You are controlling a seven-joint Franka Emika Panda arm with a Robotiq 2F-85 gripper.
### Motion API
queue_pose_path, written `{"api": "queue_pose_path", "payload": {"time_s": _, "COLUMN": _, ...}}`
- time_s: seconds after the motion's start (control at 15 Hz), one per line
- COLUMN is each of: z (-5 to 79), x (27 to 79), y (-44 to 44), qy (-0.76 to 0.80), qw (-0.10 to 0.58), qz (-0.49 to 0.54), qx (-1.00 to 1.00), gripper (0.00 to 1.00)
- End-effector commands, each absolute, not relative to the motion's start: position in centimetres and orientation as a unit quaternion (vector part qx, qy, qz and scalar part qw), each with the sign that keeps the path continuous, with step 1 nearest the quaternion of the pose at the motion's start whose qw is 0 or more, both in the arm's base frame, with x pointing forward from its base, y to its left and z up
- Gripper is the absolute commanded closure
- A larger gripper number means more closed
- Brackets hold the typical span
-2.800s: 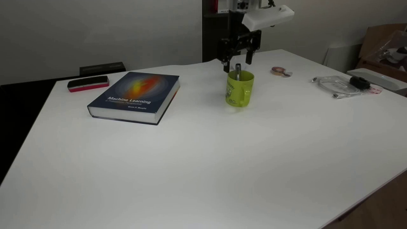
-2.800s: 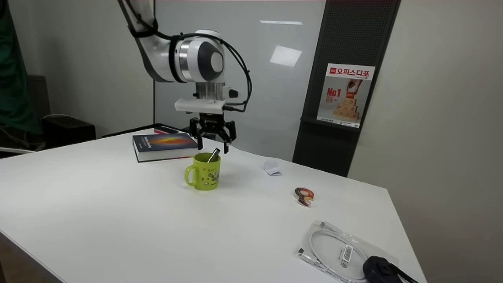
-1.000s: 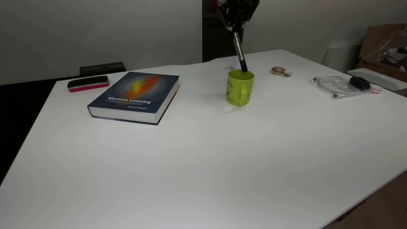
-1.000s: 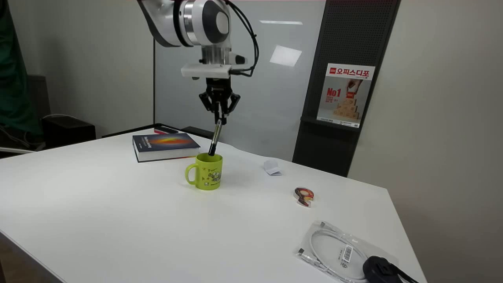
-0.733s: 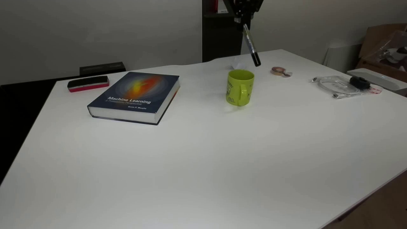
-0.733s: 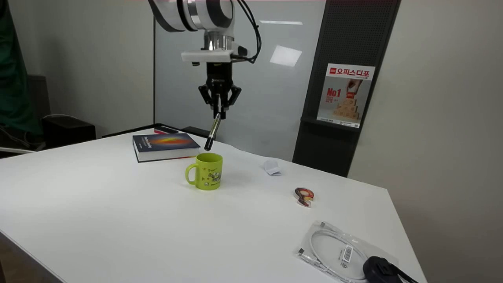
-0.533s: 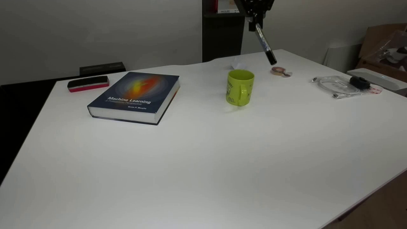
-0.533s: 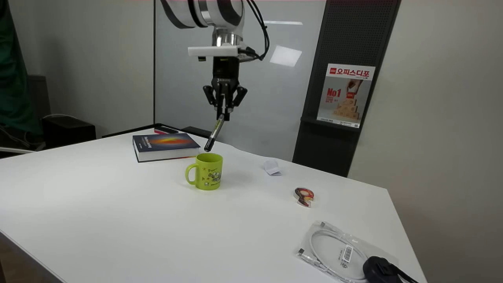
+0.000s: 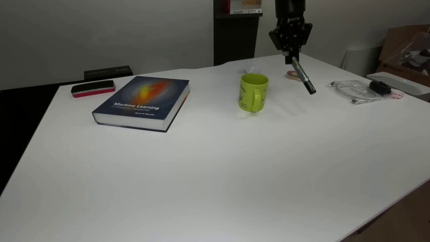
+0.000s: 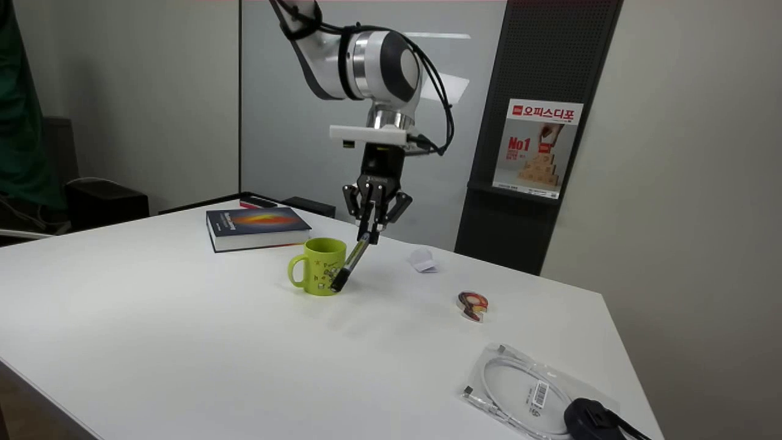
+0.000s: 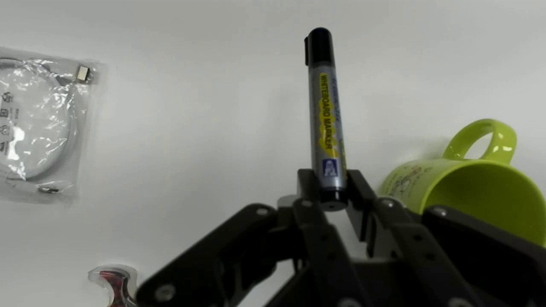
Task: Remove the black marker from the yellow mug
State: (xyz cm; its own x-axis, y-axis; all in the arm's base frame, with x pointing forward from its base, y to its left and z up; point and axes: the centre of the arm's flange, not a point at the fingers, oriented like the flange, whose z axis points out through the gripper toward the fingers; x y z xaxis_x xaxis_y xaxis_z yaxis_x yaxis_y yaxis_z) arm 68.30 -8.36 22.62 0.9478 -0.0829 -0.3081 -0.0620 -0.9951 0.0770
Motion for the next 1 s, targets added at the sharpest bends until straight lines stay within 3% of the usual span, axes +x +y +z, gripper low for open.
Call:
{"api": "queue_pose_path", "payload": {"time_s": 0.0, "z": 17.9, "x": 70.7, "y": -9.4, "qy": -0.045, "qw": 0.011, "qz": -0.192, "qx": 0.98, "gripper": 0.94}}
{"api": "queue_pose_path", "payload": {"time_s": 0.2, "z": 14.6, "x": 70.9, "y": -9.4, "qy": -0.05, "qw": -0.002, "qz": -0.215, "qx": 0.975, "gripper": 0.94}}
{"api": "queue_pose_path", "payload": {"time_s": 0.27, "z": 14.0, "x": 71.1, "y": -9.3, "qy": -0.055, "qw": -0.006, "qz": -0.221, "qx": 0.974, "gripper": 0.63}}
{"api": "queue_pose_path", "payload": {"time_s": 0.33, "z": 13.6, "x": 71.2, "y": -9.2, "qy": -0.055, "qw": -0.008, "qz": -0.225, "qx": 0.973, "gripper": 0.52}}
{"api": "queue_pose_path", "payload": {"time_s": 0.8, "z": 17.8, "x": 71.9, "y": -8.4, "qy": -0.046, "qw": -0.008, "qz": -0.182, "qx": 0.982, "gripper": 0.05}}
{"api": "queue_pose_path", "payload": {"time_s": 0.93, "z": 20.9, "x": 72.0, "y": -7.6, "qy": -0.04, "qw": 0.013, "qz": -0.142, "qx": 0.989, "gripper": 0.0}}
